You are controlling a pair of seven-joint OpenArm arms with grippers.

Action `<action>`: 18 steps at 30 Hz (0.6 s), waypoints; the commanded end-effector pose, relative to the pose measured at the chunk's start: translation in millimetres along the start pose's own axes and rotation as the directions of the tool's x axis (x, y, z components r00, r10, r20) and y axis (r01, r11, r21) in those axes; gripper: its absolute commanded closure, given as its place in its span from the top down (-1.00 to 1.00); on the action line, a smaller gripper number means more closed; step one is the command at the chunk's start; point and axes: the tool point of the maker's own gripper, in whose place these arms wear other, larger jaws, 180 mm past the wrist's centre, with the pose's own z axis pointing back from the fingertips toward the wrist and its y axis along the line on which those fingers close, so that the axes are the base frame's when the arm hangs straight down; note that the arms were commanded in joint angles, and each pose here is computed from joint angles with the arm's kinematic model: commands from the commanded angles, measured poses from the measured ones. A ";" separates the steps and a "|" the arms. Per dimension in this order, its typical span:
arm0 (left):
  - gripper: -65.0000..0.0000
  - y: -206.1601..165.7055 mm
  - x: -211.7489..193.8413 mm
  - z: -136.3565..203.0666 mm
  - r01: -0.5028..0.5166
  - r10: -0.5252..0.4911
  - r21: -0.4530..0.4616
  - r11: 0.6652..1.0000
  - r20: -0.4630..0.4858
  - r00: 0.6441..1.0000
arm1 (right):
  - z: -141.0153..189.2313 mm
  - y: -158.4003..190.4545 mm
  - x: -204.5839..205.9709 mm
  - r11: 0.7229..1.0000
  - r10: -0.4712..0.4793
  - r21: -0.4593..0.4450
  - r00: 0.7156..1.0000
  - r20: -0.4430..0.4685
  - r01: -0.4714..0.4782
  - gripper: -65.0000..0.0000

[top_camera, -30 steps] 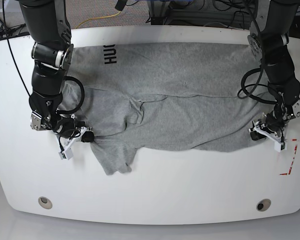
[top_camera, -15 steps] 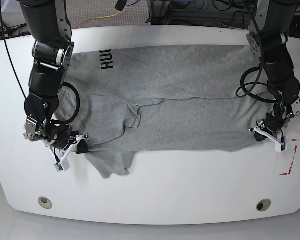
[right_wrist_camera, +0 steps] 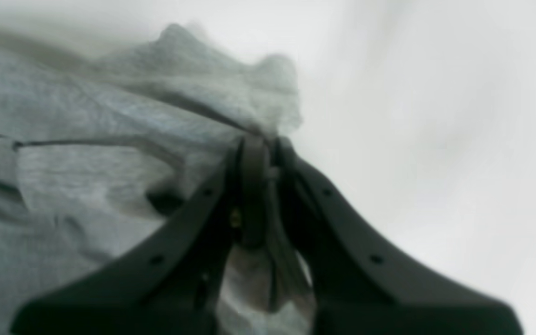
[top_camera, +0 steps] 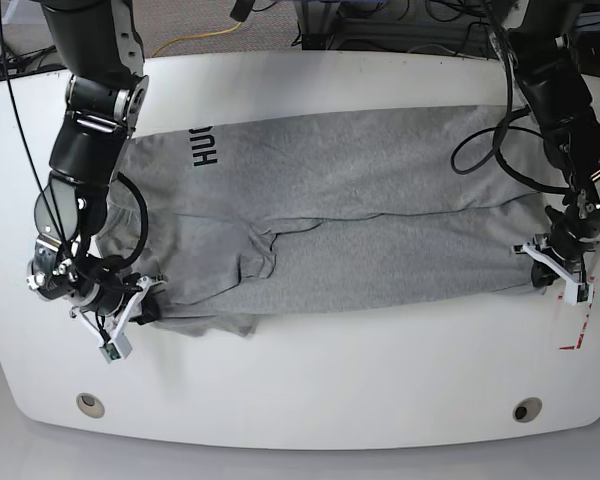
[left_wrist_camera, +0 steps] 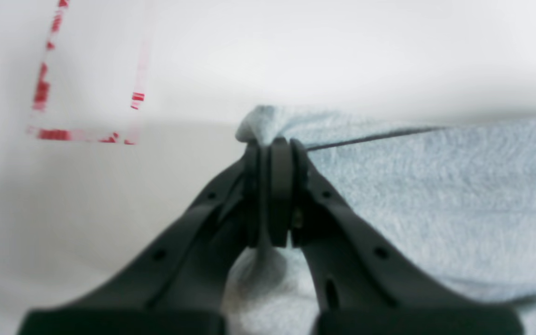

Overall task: Fold the T-shirt properly
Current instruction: 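Lift the side edges with both grippers and fold them onto the folded hem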

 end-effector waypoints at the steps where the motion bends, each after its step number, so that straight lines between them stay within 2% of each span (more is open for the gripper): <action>1: -1.00 1.6 27.8 22.9 0.071 -0.073 0.035 0.997 0.070 0.995 | 27.2 -10.8 20.9 0.995 0.073 -0.074 0.997 0.032 -0.071 -1.00; 6: -1.00 2.7 24.2 56.2 0.134 -0.136 0.087 0.987 0.019 0.991 | 49.7 -2.6 11.4 0.980 0.152 -0.127 0.988 0.001 -0.151 -1.00; 11: -1.00 -6.6 9.8 87.0 0.186 -0.185 0.064 0.980 -0.023 0.982 | 66.1 11.1 -8.1 0.966 0.208 -0.153 0.978 -0.027 -0.210 -1.00; 15: -1.00 -1.8 -13.5 103.5 0.211 -0.204 0.066 0.975 -0.099 0.974 | 80.4 10.6 -26.4 0.963 0.195 -0.183 0.980 -0.031 -0.198 -1.00; 18: -1.00 2.4 -34.0 117.4 0.223 -0.211 0.065 0.973 -0.159 0.964 | 93.5 5.5 -45.1 0.959 0.174 -0.214 0.982 -0.071 -0.186 -1.00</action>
